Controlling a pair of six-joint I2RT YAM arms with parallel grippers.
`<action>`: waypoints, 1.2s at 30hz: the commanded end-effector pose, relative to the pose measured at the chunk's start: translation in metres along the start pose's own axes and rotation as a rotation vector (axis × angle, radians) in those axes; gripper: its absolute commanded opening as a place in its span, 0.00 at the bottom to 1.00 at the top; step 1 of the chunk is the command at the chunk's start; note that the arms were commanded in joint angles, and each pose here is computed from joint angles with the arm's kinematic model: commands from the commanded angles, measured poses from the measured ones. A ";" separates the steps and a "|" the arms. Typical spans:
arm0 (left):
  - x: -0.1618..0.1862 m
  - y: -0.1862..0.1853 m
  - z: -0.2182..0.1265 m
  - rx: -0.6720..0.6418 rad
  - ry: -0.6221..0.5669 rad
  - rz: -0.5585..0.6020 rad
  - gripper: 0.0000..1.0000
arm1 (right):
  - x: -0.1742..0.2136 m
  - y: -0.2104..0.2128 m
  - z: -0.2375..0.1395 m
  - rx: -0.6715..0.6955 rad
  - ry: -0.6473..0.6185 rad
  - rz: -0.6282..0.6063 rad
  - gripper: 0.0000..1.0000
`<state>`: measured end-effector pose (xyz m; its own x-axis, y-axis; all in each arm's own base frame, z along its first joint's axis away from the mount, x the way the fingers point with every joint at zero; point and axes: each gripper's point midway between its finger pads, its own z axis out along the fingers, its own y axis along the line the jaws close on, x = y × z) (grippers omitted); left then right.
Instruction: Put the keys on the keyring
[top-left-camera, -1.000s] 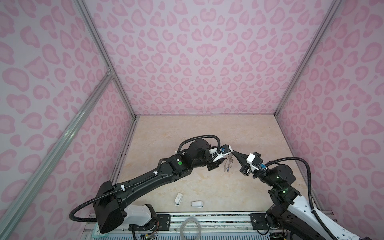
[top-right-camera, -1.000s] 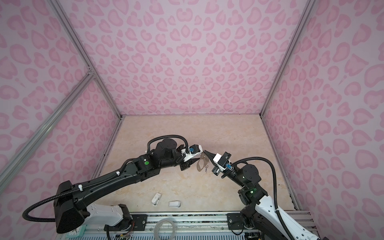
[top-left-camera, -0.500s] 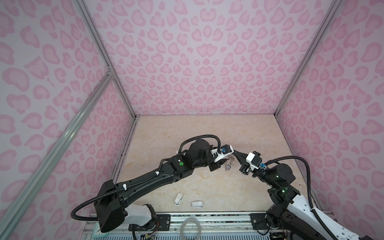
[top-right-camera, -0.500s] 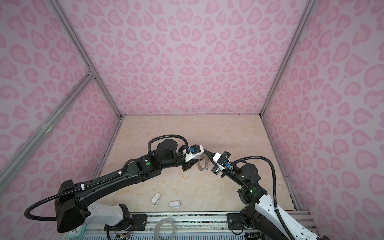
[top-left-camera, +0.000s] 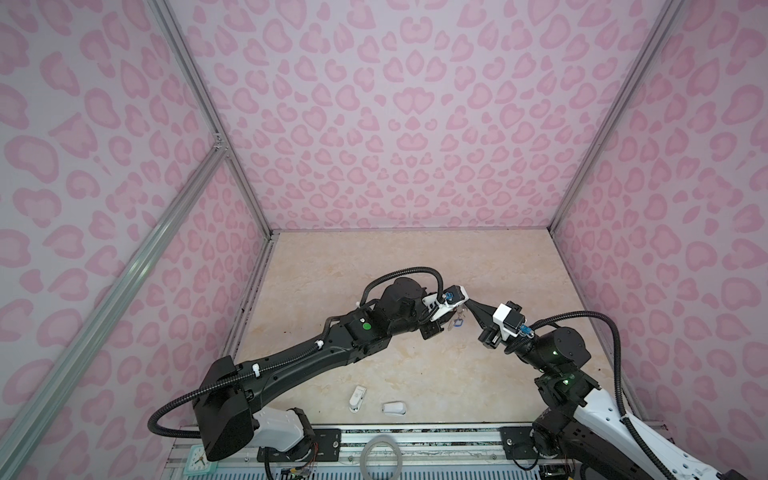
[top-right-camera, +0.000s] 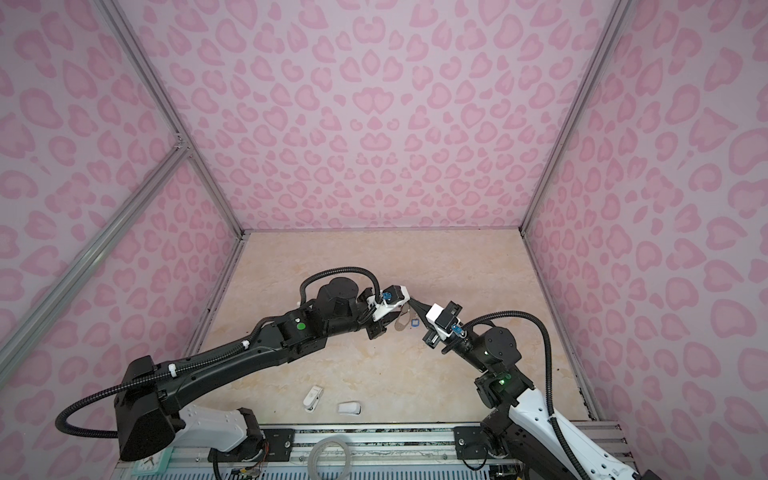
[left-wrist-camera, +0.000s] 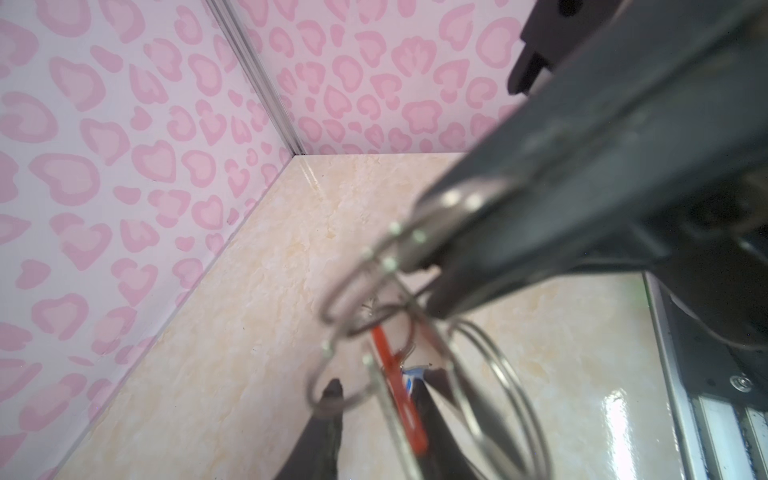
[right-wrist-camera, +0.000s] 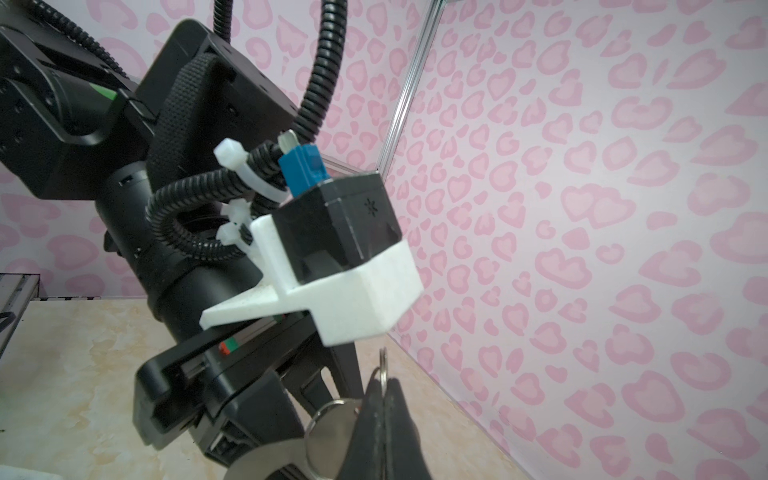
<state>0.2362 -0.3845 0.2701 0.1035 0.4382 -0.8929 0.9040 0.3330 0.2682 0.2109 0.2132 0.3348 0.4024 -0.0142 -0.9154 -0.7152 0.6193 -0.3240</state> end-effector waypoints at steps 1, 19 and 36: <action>-0.016 0.011 -0.002 -0.051 -0.050 0.003 0.28 | -0.008 -0.003 0.000 0.016 -0.036 -0.004 0.00; -0.015 -0.008 -0.013 0.041 -0.065 0.049 0.08 | -0.003 -0.008 0.002 0.041 -0.030 0.010 0.00; -0.003 -0.022 -0.021 0.125 -0.001 0.169 0.03 | -0.007 0.002 0.000 -0.025 -0.063 0.054 0.00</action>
<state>0.2175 -0.3794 0.2771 0.2236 0.4544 -0.8623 0.9114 0.2162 0.3503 0.2131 0.2167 0.3249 0.3570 0.0152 -0.9340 -0.7502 0.6003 -0.2770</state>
